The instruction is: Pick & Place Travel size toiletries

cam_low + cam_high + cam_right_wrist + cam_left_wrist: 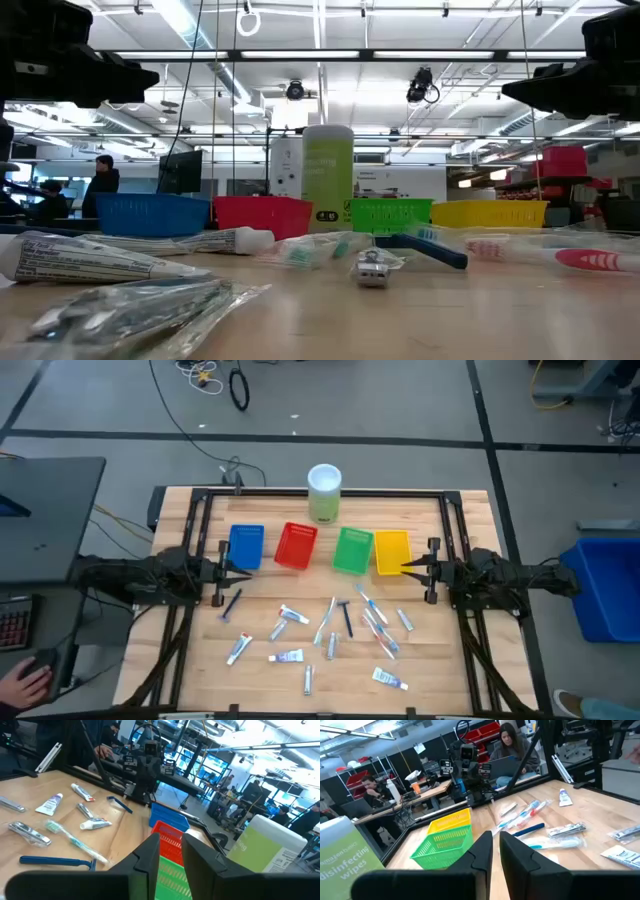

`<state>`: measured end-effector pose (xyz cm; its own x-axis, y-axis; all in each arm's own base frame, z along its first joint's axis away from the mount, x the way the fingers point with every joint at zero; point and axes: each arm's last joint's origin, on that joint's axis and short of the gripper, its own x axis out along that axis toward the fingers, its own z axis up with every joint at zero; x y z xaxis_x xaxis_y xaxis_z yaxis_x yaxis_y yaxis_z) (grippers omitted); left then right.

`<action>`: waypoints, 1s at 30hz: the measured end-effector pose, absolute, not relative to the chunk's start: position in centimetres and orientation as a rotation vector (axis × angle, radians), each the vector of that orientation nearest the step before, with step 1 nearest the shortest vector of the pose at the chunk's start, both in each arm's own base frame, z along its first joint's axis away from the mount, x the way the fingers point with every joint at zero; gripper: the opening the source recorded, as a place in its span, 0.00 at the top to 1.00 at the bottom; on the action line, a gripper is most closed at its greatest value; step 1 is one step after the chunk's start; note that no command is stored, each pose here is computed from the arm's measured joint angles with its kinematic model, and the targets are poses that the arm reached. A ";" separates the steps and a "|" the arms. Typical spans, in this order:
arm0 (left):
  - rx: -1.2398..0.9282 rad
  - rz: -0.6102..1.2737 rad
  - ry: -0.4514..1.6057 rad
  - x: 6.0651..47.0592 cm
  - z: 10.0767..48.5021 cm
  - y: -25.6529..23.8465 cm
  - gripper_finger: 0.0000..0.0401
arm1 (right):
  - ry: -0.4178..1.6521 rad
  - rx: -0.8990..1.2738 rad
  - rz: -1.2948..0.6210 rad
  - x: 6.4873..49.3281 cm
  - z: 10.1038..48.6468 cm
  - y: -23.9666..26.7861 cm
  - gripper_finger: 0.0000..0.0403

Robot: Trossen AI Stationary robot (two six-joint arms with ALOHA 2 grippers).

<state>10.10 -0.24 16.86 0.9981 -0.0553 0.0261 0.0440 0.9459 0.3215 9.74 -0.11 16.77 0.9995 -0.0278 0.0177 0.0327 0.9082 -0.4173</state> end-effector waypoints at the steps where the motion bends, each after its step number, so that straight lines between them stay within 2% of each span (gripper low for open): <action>1: 0.326 -0.051 -0.035 10.1 16.9 -0.2 0.90 | -0.011 -0.431 -0.032 9.7 16.8 -0.1 0.78; 15: 0.265 -0.055 -0.041 10.1 16.9 -0.3 0.90 | -0.011 -0.432 -0.032 9.7 16.8 -0.1 0.78; 21: 0.229 -0.046 -0.162 10.0 18.1 -0.3 0.90 | -0.019 -0.433 -0.033 9.7 16.8 -0.1 0.77; 30: 0.229 -0.042 -0.318 9.6 19.6 -0.3 0.90 | -0.158 -0.077 0.012 9.6 18.1 0.0 0.78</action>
